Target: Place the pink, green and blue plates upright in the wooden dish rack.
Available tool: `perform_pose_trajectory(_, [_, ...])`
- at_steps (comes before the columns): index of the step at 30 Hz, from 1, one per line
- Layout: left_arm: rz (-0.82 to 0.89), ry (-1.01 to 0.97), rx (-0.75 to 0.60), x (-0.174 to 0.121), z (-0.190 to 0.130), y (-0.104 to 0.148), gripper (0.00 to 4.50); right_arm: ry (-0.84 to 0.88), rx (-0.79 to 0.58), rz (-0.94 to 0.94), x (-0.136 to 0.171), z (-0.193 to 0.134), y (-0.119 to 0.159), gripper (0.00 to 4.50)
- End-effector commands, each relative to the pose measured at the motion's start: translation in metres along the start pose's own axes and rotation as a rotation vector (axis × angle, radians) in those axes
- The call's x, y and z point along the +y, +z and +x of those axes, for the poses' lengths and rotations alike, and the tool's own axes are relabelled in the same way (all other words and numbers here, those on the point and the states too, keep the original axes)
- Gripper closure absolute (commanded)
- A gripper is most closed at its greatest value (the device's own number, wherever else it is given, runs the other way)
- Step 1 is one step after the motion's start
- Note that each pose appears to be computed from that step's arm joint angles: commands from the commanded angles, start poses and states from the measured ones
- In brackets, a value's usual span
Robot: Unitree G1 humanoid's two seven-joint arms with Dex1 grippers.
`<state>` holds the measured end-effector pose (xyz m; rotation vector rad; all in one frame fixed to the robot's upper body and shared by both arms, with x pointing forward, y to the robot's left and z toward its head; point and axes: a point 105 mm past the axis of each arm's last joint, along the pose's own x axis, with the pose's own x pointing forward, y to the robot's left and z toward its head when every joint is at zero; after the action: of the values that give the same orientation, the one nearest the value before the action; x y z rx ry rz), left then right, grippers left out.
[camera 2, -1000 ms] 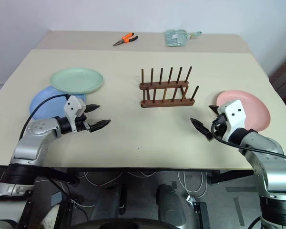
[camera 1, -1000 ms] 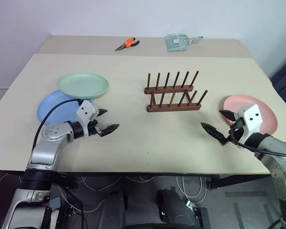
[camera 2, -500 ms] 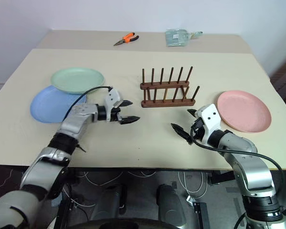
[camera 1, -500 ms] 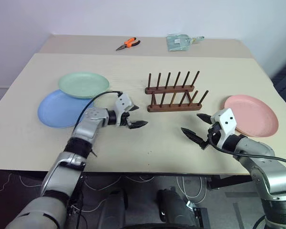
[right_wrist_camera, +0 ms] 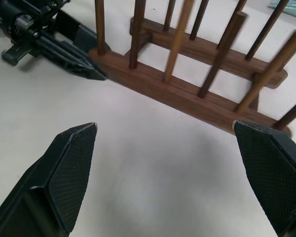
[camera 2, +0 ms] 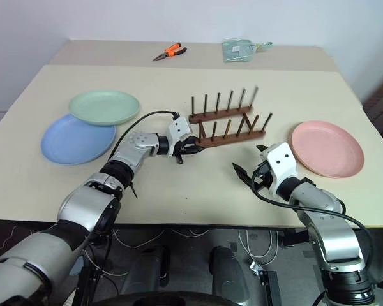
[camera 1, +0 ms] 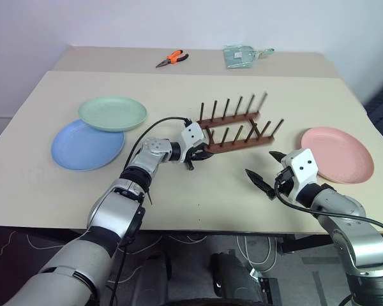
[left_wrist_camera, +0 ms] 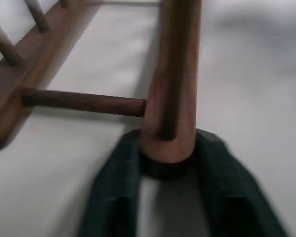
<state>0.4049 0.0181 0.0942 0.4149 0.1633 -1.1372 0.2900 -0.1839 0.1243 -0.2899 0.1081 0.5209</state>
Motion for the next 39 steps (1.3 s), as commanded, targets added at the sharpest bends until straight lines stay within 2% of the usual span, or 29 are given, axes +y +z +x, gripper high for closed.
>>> perform_pose_trajectory(1, [0.046, -0.025, -0.003, -0.003, 0.001, 0.003, 3.74, 0.013, -0.056, -0.040, 0.004, 0.001, 0.015, 0.00])
perform_pose_trajectory(8, [0.125, -0.198, -0.092, -0.020, -0.017, 0.010, 3.74, 0.039, 0.010, -0.038, -0.001, -0.012, 0.004, 0.00])
perform_pose_trajectory(11, [0.161, -0.296, -0.084, -0.029, -0.031, 0.009, 3.74, 0.074, 0.074, -0.028, -0.003, -0.029, -0.006, 0.00])
perform_pose_trajectory(15, [0.146, -0.319, -0.040, -0.029, -0.041, 0.005, 3.74, 0.073, 0.131, -0.023, -0.008, -0.044, -0.014, 0.00])
perform_pose_trajectory(16, [0.132, -0.312, -0.033, -0.028, -0.041, 0.004, 2.71, 0.071, 0.141, -0.024, -0.010, -0.047, -0.016, 0.00])
perform_pose_trajectory(17, [0.118, -0.300, -0.021, -0.026, -0.042, 0.001, 2.40, 0.068, 0.152, -0.023, -0.010, -0.049, -0.018, 0.00])
perform_pose_trajectory(21, [0.108, -0.274, 0.030, -0.024, -0.048, -0.008, 0.43, 0.067, 0.171, -0.031, -0.010, -0.051, -0.021, 0.00])
perform_pose_trajectory(22, [0.100, -0.268, 0.047, -0.023, -0.053, -0.011, 0.43, 0.067, 0.172, -0.032, -0.009, -0.050, -0.022, 0.00])
perform_pose_trajectory(24, [0.065, -0.249, 0.081, -0.018, -0.069, -0.019, 0.37, 0.066, 0.184, -0.026, -0.006, -0.049, -0.025, 0.53])
perform_pose_trajectory(25, [0.029, -0.255, 0.079, -0.018, -0.079, -0.021, 0.65, 0.074, 0.194, -0.026, -0.003, -0.048, -0.027, 0.88])
perform_pose_trajectory(27, [0.008, -0.287, 0.078, -0.024, -0.095, -0.022, 1.40, 0.080, 0.206, -0.025, 0.000, -0.046, -0.030, 1.88])
perform_pose_trajectory(30, [-0.002, -0.299, 0.051, -0.037, -0.091, -0.014, 2.97, 0.096, 0.212, -0.018, 0.003, -0.043, -0.033, 3.56])
perform_pose_trajectory(32, [-0.006, -0.311, 0.044, -0.048, -0.079, -0.012, 4.00, 0.104, 0.219, -0.021, 0.004, -0.038, -0.037, 4.49])
perform_pose_trajectory(33, [0.002, -0.315, 0.044, -0.053, -0.074, -0.011, 4.45, 0.095, 0.229, -0.030, 0.003, -0.035, -0.039, 4.50])
perform_pose_trajectory(39, [0.055, -0.281, 0.083, -0.063, -0.047, -0.015, 4.45, 0.049, 0.270, -0.086, -0.007, -0.017, -0.048, 4.50])
